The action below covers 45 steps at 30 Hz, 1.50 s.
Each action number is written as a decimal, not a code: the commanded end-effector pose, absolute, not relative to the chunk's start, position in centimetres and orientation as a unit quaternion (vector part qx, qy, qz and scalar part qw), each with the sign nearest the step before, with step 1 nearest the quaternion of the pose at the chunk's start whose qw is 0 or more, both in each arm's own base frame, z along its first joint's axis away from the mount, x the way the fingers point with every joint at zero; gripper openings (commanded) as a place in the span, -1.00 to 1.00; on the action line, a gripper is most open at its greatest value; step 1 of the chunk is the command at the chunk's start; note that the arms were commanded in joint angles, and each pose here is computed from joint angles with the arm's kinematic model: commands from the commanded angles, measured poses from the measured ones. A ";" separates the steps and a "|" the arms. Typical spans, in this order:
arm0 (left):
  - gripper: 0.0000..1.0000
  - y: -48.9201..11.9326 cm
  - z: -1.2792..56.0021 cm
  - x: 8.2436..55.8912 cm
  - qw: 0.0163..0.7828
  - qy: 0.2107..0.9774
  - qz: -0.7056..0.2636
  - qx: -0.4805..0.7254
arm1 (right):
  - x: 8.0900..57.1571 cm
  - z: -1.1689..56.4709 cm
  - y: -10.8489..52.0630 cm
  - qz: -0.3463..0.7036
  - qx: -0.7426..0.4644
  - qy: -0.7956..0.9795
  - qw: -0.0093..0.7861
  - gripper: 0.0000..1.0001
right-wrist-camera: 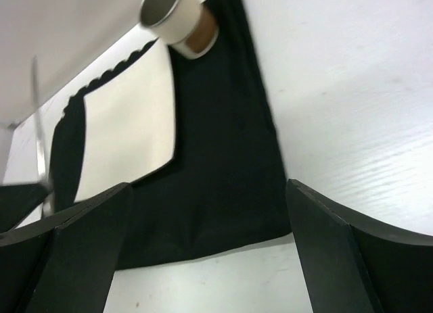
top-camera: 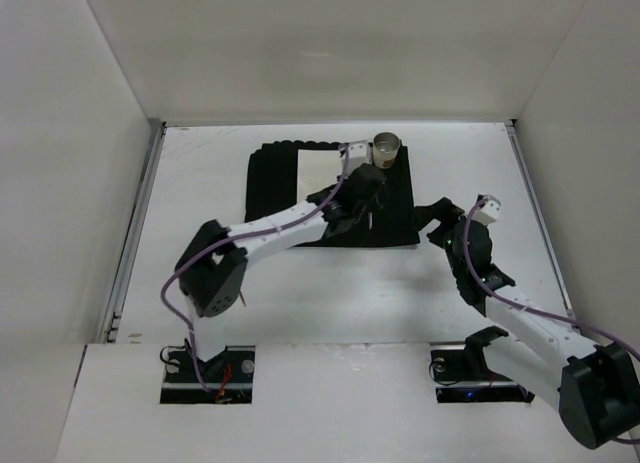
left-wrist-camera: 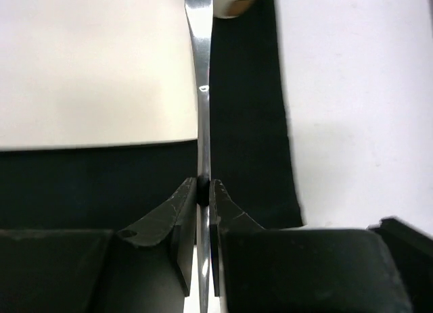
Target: Set the dinner table for one person
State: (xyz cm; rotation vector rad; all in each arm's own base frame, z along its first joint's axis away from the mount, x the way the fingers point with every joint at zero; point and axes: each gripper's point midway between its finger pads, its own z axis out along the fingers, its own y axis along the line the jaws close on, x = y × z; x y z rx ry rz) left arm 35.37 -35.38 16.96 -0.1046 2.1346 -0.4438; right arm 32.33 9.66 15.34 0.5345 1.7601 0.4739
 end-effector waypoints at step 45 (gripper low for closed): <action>-0.15 -46.0 14.9 39.3 0.458 0.851 -0.252 -0.056 | 32.6 17.0 7.4 0.222 0.280 0.714 0.603 1.00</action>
